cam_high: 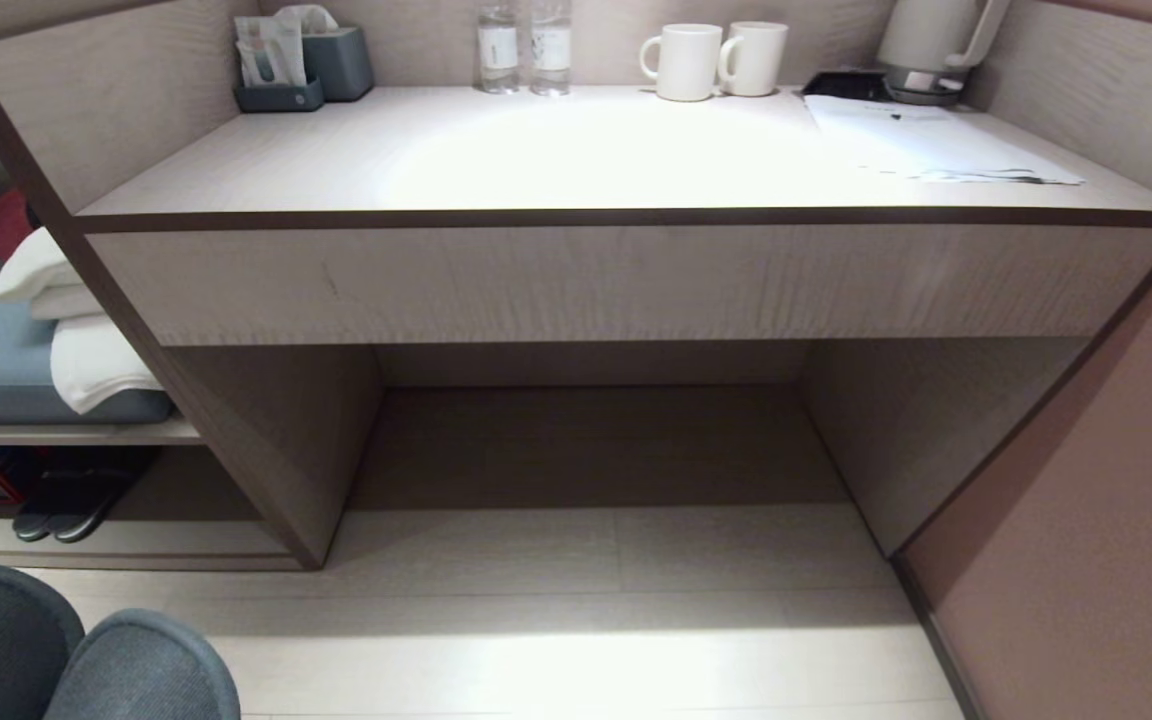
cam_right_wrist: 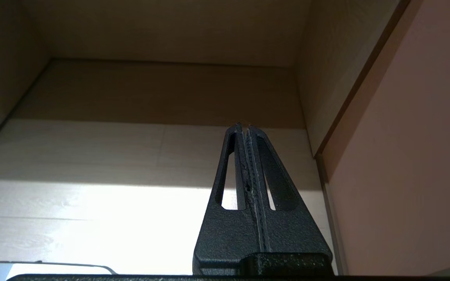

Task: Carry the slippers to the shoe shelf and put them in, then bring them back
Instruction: Place the slippers into the shoe cabinet

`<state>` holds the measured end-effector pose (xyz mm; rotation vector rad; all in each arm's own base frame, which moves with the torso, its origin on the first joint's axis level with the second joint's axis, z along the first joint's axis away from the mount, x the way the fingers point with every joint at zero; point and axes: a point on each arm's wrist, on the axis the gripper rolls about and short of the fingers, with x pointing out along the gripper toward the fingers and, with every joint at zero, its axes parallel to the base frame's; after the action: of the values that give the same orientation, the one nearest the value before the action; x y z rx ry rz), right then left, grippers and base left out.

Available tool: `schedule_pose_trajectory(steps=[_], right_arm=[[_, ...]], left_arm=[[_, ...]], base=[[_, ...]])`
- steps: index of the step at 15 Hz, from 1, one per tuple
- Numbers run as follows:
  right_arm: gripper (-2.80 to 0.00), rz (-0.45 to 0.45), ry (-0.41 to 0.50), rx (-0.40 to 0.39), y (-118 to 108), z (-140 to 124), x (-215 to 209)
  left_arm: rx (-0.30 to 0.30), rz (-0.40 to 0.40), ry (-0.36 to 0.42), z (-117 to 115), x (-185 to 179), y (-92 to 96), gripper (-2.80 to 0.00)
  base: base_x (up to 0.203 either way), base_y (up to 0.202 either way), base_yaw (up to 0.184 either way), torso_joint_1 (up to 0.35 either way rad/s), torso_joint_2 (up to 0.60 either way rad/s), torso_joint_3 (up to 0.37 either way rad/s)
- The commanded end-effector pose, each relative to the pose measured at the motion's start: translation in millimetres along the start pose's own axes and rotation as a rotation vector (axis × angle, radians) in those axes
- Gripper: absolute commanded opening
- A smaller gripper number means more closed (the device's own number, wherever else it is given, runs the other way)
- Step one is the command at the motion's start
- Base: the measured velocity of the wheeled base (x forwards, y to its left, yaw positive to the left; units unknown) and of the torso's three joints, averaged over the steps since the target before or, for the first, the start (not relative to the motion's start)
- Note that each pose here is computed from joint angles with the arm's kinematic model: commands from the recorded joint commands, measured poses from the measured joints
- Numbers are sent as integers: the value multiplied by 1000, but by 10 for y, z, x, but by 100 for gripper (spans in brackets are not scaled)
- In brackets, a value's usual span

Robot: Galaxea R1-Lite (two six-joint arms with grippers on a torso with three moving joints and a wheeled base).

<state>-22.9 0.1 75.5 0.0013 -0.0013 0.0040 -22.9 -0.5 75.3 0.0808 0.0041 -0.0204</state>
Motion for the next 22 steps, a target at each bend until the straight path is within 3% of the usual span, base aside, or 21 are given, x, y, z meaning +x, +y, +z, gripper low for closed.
schedule_pose_trajectory(steps=[1, 13, 20, 22], right_arm=[[-280, 1, 0, 0, 0, 0, 0], [-280, 2, 0, 2, 0, 0, 0], [-280, 1, 0, 2, 0, 0, 0], [-280, 1, 0, 0, 0, 0, 0]], left_arm=[[0, 0, 3, -1, 1, 0, -280], [-3, 0, 1, 0, 1, 0, -280], [-35, 5, 2, 0, 1, 1, -280], [-76, 21, -2, 3, 1, 5, -280]], base=[[0, 0, 0, 2, 1, 196], [0, 0, 0, 2, 2, 204], [0, 0, 0, 2, 2, 44], [0, 0, 0, 0, 0, 0]])
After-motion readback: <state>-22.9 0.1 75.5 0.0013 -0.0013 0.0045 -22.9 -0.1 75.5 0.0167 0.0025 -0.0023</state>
